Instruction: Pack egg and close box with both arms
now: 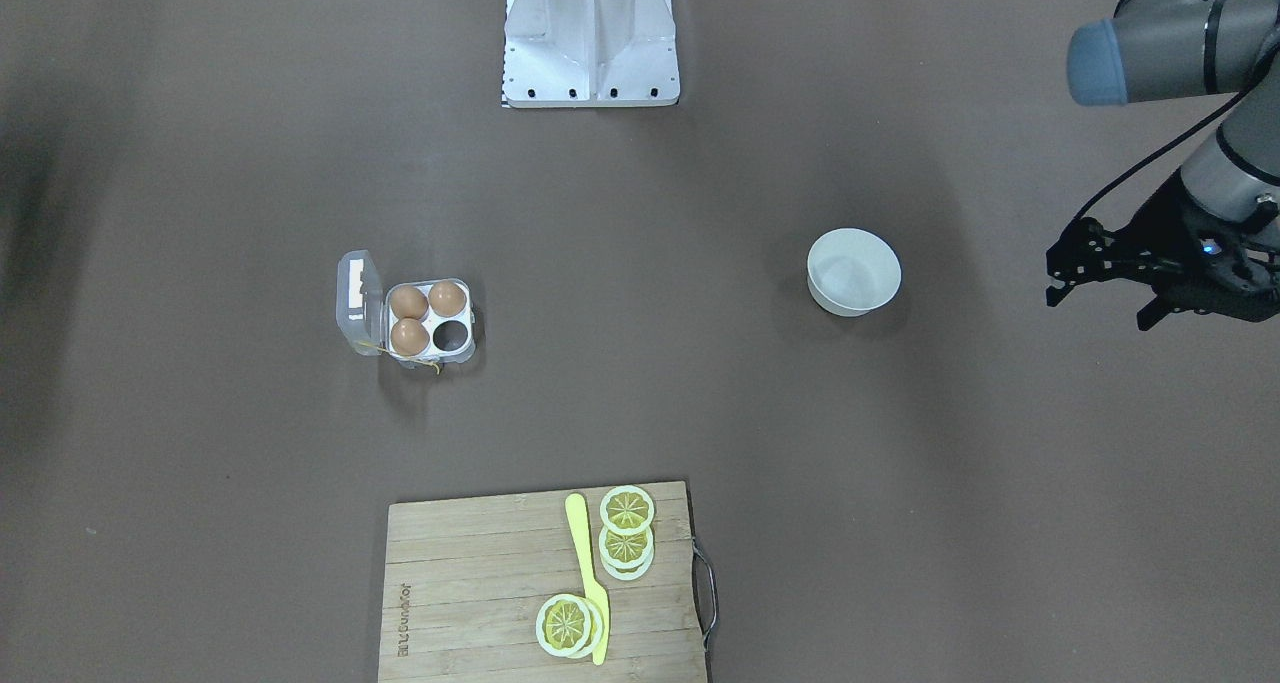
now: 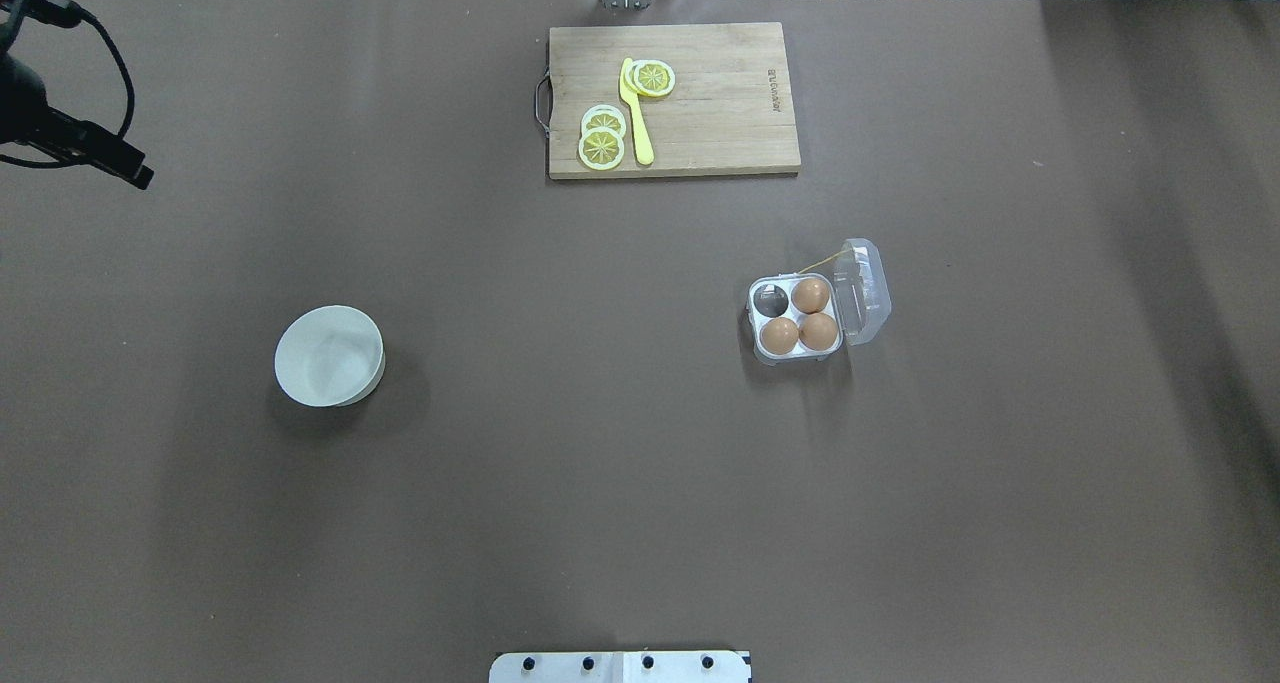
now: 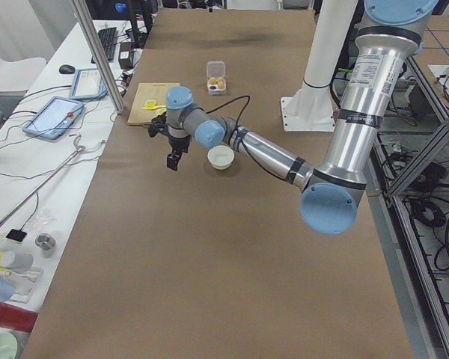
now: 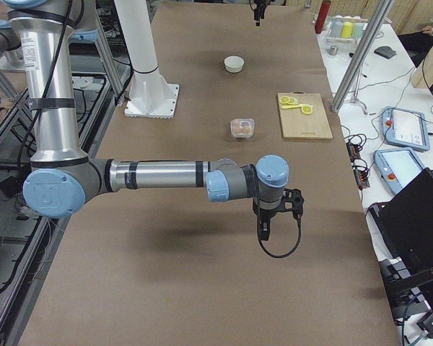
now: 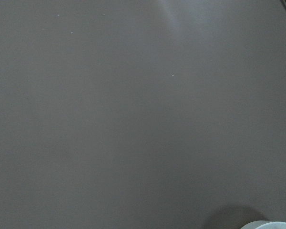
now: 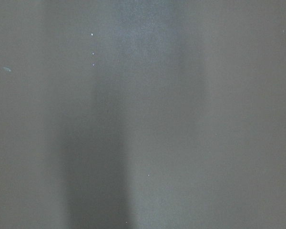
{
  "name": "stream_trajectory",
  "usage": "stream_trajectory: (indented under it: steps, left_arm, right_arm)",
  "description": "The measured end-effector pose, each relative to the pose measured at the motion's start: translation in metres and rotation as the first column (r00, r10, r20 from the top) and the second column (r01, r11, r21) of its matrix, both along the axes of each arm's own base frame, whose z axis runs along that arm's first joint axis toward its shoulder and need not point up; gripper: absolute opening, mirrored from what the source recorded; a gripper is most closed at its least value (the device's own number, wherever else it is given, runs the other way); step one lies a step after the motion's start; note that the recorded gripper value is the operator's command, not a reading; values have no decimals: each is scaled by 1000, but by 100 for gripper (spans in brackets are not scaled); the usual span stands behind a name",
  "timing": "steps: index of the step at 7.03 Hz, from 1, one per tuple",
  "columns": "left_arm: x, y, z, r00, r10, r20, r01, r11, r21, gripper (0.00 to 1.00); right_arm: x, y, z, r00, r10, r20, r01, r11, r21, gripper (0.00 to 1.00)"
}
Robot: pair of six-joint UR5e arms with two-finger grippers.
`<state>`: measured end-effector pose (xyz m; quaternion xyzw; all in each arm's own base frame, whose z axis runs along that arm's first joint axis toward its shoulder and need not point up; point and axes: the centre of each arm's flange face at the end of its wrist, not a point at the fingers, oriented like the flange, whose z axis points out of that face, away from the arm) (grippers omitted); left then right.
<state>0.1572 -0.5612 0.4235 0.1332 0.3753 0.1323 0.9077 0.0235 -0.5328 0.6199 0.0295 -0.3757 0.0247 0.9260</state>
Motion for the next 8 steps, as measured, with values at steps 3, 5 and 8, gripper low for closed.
stream_trajectory:
  steps: [3,5,8]
  left_arm:
    - [-58,1,54,996,47,70,-46,999,-14,97]
    - [-83,20,110,995,74,63,-72,997,-34,97]
    - [-98,49,194,997,69,30,-68,997,-18,98]
  right_arm:
    - [-3,0,-4,1000,-7,26,7,1000,3,100]
    - [-6,0,-4,999,-14,29,14,1000,5,100]
    - [-15,0,-3,999,-32,23,32,999,8,100]
